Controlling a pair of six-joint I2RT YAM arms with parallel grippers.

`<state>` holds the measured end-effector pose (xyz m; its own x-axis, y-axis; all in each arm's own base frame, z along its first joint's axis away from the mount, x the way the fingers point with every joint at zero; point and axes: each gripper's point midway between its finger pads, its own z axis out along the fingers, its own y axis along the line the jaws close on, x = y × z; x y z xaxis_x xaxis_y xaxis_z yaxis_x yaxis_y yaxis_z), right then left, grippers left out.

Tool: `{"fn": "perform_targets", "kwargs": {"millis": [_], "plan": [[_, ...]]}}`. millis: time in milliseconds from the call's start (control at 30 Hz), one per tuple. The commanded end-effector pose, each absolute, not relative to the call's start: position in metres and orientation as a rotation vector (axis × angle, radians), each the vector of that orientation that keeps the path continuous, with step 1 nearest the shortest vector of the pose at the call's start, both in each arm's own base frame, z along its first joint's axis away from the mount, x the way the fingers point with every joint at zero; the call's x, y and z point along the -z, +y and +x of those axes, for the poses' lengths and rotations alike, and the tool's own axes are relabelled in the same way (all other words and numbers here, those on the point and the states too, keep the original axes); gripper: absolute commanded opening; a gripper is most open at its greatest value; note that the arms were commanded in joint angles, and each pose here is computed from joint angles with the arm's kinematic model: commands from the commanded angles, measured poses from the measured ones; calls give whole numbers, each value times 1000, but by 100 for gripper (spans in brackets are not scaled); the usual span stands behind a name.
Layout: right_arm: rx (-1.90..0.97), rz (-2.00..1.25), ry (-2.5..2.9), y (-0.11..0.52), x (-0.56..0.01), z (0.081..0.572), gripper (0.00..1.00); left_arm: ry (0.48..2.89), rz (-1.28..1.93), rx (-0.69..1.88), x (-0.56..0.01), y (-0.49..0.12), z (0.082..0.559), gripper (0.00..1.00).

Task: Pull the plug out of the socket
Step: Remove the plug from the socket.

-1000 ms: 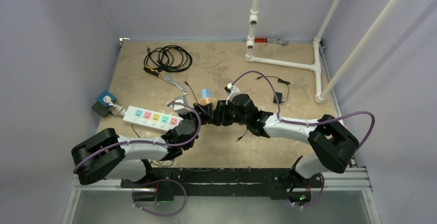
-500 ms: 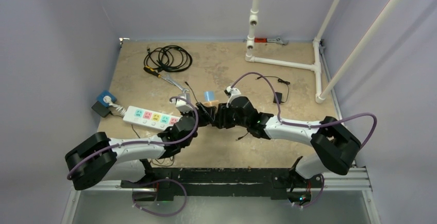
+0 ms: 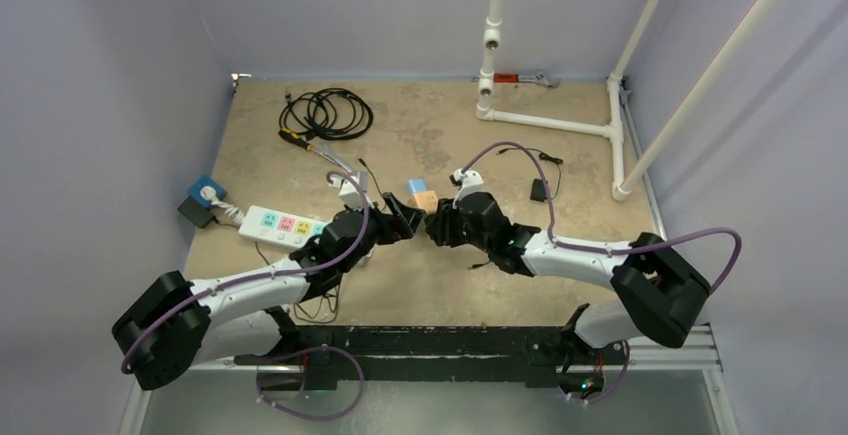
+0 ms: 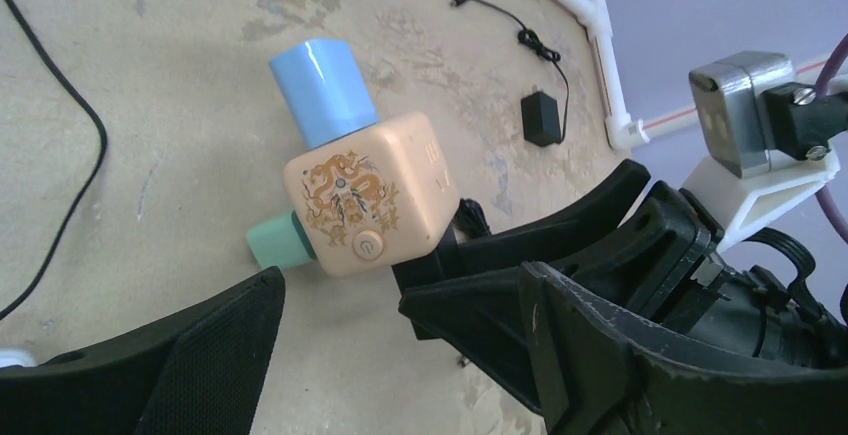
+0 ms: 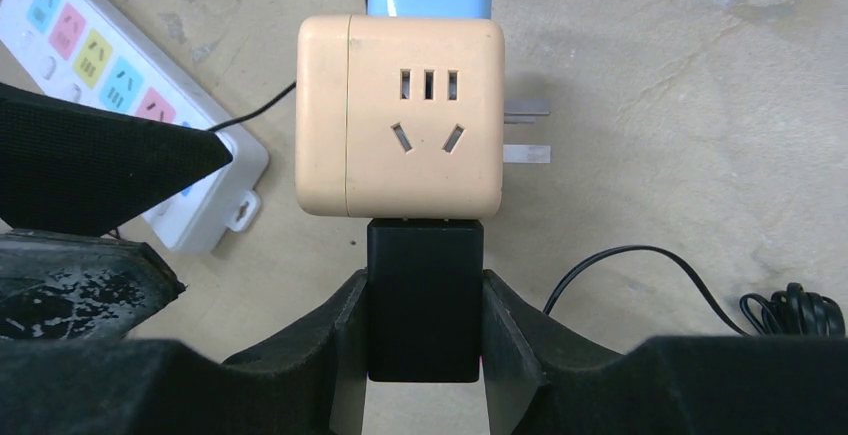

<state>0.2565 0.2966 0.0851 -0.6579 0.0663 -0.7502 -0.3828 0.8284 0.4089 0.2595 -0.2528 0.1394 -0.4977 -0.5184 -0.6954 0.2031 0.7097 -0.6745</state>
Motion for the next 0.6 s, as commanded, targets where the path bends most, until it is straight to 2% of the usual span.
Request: {"fn": "perform_targets", "kwargs": {"millis": [0,367,567], "plan": [[-644,-255,2034,288,-110,272,0,1953,-178,991,-146,-268,258,86],[-676,-348,1940,285,-118,264,0,1945,-124,1194,-145,-292,270,88],[-691,-371,1927,286,-121,261,0,1913,-124,1217,-145,-292,279,88]]}}
